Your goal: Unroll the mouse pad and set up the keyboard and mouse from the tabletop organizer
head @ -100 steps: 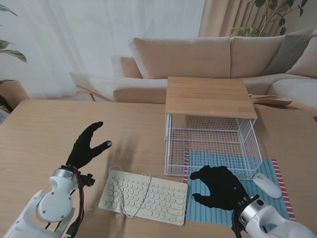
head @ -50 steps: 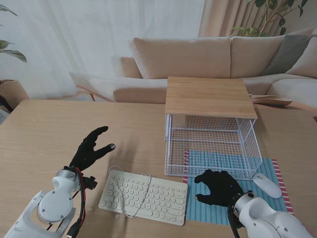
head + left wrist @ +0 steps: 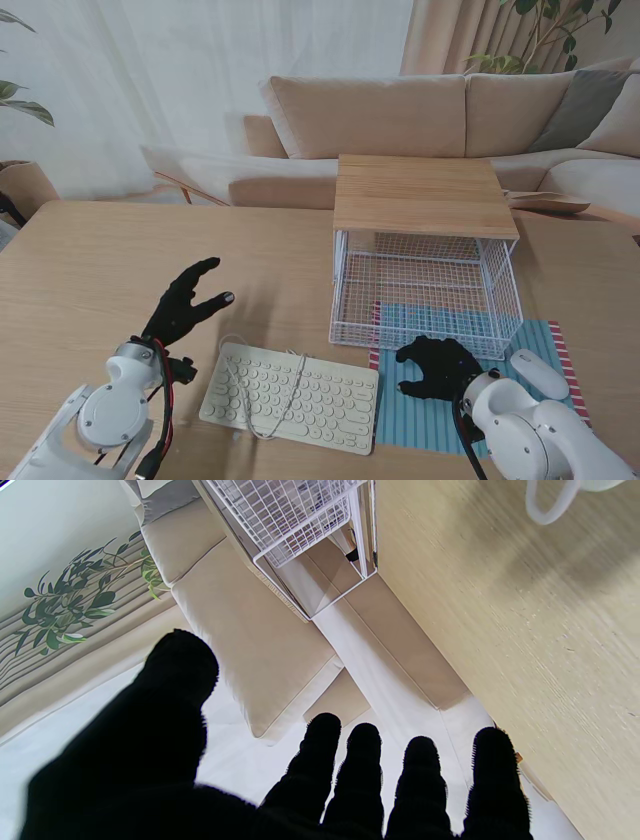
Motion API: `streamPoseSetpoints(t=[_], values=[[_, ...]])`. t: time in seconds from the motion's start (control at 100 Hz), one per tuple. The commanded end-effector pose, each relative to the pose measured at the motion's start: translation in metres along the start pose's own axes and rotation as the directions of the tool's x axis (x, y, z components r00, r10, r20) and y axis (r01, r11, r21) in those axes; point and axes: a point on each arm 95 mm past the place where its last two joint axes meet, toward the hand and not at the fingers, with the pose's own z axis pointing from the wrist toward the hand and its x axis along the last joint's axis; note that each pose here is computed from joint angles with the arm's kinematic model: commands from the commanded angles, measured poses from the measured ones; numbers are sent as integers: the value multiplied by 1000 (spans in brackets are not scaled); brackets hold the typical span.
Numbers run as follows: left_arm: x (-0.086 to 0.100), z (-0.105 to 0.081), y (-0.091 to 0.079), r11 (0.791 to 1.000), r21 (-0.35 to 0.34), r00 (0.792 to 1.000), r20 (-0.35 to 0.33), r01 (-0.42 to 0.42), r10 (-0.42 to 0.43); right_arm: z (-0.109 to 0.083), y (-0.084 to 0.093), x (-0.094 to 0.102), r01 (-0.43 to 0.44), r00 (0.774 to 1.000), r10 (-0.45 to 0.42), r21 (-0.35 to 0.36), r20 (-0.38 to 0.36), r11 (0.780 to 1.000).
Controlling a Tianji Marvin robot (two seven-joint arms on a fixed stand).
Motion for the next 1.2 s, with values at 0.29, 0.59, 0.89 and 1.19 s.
streamPoseSetpoints(t=[0.29, 0.59, 0.89, 1.19], values=[[1, 0, 3, 1000, -14, 1000, 5, 6, -6, 25, 14, -10, 19, 1000, -19, -13, 19, 1000], [0, 0, 3, 1000, -17, 1000, 12, 6, -6, 45, 30, -22, 34, 999, -32, -49, 41, 998], [0, 1, 5, 1000, -25, 1000, 18, 7, -6, 71, 46, -32, 20, 998, -14, -110, 60, 994], [-2, 1, 6, 1000, -30, 1000, 27, 8, -7, 96, 59, -44, 33, 994, -20, -127, 104, 991]])
